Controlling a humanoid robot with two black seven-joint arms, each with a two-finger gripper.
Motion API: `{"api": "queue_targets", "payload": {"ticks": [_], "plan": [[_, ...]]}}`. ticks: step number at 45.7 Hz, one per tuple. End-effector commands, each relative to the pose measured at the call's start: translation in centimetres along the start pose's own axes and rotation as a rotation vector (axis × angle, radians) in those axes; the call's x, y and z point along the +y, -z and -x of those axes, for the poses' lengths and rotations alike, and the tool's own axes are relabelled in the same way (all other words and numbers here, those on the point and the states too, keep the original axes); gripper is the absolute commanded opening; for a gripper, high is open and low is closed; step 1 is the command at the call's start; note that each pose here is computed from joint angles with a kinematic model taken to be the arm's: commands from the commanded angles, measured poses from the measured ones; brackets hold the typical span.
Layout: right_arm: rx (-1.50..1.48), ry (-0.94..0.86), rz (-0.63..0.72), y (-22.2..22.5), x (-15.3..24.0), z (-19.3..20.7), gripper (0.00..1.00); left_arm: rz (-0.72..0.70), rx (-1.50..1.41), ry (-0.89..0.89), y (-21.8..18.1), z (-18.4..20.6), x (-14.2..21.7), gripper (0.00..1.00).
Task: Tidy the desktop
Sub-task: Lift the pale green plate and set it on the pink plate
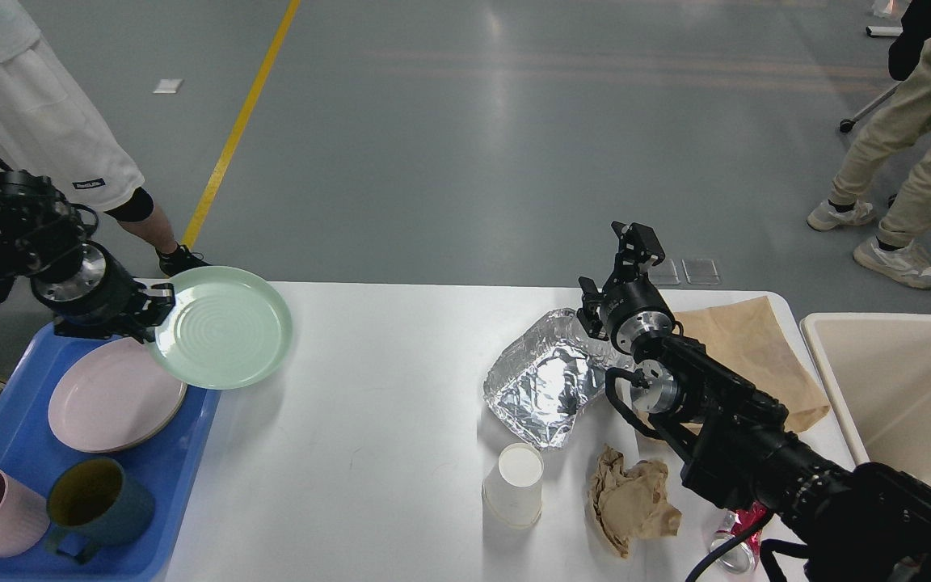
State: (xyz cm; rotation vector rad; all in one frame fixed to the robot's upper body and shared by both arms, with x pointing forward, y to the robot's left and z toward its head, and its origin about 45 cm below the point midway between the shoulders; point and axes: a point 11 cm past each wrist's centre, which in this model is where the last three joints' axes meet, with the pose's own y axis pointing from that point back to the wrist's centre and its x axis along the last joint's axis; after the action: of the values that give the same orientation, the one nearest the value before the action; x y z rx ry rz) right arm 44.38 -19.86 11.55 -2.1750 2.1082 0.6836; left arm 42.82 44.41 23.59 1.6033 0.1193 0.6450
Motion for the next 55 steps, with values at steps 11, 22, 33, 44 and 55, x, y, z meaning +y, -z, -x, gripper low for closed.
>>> {"api": "queue_targets", "payload": {"ticks": [11, 22, 33, 44, 55], "plan": [[-0.001, 0.0, 0.0, 0.0, 0.0, 0.0, 1.0, -0.156, 0.108, -0.032, 7.8, 0.1, -1.5, 0.0], [-0.001, 0.0, 0.0, 0.0, 0.0, 0.0, 1.0, -0.182, 0.11, 0.006, 8.9, 1.8, -3.0, 0.0], [-0.001, 0.0, 0.0, 0.0, 0.0, 0.0, 1.0, -0.186, 0.108, 0.033, 9.1, 2.7, -3.8, 0.0], [-0.001, 0.0, 0.0, 0.0, 0.0, 0.0, 1.0, -0.176, 0.112, 0.017, 8.8, 2.6, -3.9, 0.02], [0.001, 0.0, 0.0, 0.0, 0.0, 0.0, 1.0, -0.158, 0.112, 0.005, 8.3, 2.4, -4.0, 0.16]]}}
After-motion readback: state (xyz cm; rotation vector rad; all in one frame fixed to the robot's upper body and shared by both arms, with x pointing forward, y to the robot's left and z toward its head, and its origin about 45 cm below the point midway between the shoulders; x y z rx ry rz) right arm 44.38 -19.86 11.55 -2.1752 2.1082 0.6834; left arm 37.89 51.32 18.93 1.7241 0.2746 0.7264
